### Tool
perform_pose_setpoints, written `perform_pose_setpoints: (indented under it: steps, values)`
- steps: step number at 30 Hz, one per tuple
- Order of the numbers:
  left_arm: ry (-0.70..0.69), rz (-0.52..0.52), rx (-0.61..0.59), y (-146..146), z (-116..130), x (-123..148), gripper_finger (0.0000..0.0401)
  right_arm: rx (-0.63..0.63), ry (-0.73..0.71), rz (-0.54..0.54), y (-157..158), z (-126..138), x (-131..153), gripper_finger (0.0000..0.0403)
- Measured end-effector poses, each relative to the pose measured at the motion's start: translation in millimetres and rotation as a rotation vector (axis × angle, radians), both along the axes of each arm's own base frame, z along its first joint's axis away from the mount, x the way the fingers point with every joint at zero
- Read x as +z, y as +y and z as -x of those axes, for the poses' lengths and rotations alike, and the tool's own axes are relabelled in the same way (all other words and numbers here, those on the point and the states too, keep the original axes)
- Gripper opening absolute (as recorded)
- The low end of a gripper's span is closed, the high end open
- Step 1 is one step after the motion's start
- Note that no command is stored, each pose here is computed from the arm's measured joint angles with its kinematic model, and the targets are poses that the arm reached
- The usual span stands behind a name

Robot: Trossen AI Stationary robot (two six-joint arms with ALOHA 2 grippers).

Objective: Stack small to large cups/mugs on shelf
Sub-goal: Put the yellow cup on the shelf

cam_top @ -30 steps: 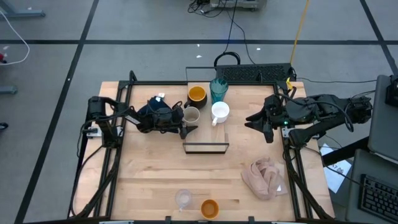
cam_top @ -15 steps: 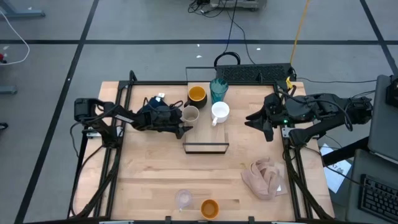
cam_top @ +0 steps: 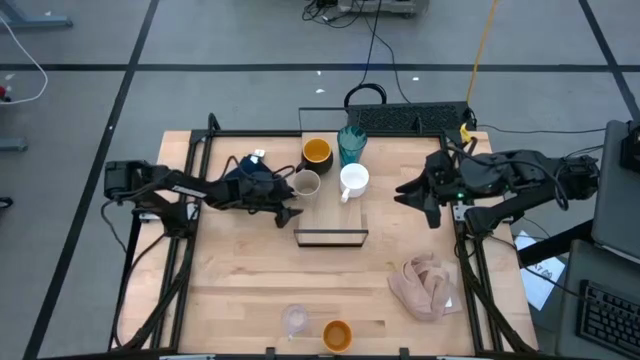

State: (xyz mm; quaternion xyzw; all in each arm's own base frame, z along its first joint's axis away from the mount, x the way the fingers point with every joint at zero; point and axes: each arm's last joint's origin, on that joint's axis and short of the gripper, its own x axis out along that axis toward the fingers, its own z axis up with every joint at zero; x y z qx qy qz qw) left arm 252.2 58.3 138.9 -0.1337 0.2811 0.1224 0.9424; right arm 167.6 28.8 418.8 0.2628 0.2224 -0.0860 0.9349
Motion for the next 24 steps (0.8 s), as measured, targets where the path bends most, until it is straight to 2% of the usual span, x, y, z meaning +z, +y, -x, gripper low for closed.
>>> perform_pose_setpoints:
  steps: [3,6,12,17,20,24]
  values:
    - [-0.017,0.065,-0.009,-8,3,9,0.0400,0.010,-0.002,0.019,0,1,1,0.0128]
    - [-0.061,0.161,-0.067,-19,7,22,0.0400,0.024,-0.001,0.048,0,1,1,0.0128]
    - [-0.115,0.474,-0.137,-46,17,47,0.0399,0.043,0.000,0.085,0,1,1,0.0128]
    - [-0.208,0.654,-0.120,-73,27,72,0.0394,0.061,0.029,0.122,1,-5,-7,0.0128]
    - [-0.259,0.767,-0.109,-86,34,85,0.0365,0.069,0.063,0.139,2,-12,-23,0.0128]
    - [-0.343,0.872,-0.101,-102,44,102,0.0285,0.123,0.105,0.126,5,-20,-47,0.0128]
